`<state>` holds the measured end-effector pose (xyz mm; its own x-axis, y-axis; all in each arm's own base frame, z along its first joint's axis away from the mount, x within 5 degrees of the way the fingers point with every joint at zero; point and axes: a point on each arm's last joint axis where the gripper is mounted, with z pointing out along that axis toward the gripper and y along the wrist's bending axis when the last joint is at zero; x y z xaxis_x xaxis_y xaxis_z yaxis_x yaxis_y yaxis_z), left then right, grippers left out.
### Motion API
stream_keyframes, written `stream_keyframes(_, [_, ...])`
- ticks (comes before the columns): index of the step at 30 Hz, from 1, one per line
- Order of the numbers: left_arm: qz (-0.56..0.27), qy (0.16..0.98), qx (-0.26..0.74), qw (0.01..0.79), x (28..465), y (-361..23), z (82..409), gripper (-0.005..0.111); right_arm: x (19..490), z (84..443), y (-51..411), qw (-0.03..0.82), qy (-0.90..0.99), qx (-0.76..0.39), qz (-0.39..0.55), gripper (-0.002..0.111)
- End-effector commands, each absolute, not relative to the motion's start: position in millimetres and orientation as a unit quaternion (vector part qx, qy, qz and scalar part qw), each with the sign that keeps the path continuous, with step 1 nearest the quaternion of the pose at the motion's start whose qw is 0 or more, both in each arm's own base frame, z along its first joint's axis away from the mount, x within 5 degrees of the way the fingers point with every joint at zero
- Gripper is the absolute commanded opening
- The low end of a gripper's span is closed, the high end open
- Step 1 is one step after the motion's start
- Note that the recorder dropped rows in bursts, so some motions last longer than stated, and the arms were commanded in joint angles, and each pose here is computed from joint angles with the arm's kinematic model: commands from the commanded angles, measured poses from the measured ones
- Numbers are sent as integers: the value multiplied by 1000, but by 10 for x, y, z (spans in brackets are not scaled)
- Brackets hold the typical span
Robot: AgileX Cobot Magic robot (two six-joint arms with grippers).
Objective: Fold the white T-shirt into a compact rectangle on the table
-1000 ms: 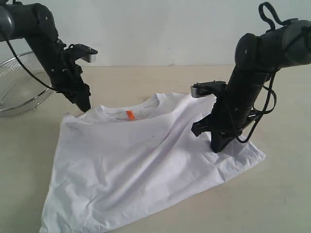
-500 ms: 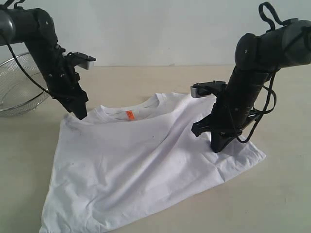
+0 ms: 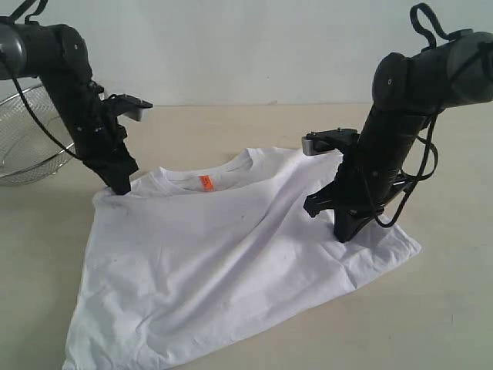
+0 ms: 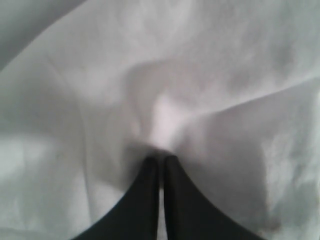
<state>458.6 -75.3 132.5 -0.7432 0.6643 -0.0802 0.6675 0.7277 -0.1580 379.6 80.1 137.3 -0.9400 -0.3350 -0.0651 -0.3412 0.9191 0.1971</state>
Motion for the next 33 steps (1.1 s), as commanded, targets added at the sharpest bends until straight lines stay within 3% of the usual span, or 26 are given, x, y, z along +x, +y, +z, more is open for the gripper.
stream_keyframes(1, [-112,936,330,40,4568,-809,1572,5,3795,1393,804,22,979,-177,103,0])
stream_keyframes(5, [-122,934,325,84,4547,-827,1896,5,3795,1393,804,22,979,-177,103,0])
stream_keyframes(11, [-83,944,291,130,4536,-554,2268,5,3795,1393,804,22,979,-177,103,0])
stream_keyframes(17, [-78,958,241,134,4486,-374,2437,5,3795,1393,804,22,979,-177,103,0])
stream_keyframes(20, [-95,954,257,126,4465,-404,2370,5,3795,1393,804,22,979,-177,103,0])
stream_keyframes(25, [-198,930,283,124,4493,-629,2133,5,3795,1393,804,22,979,-177,103,0])
stream_keyframes(33, [-220,904,357,81,4484,-1247,1572,5,3799,1393,804,24,979,-177,103,0])
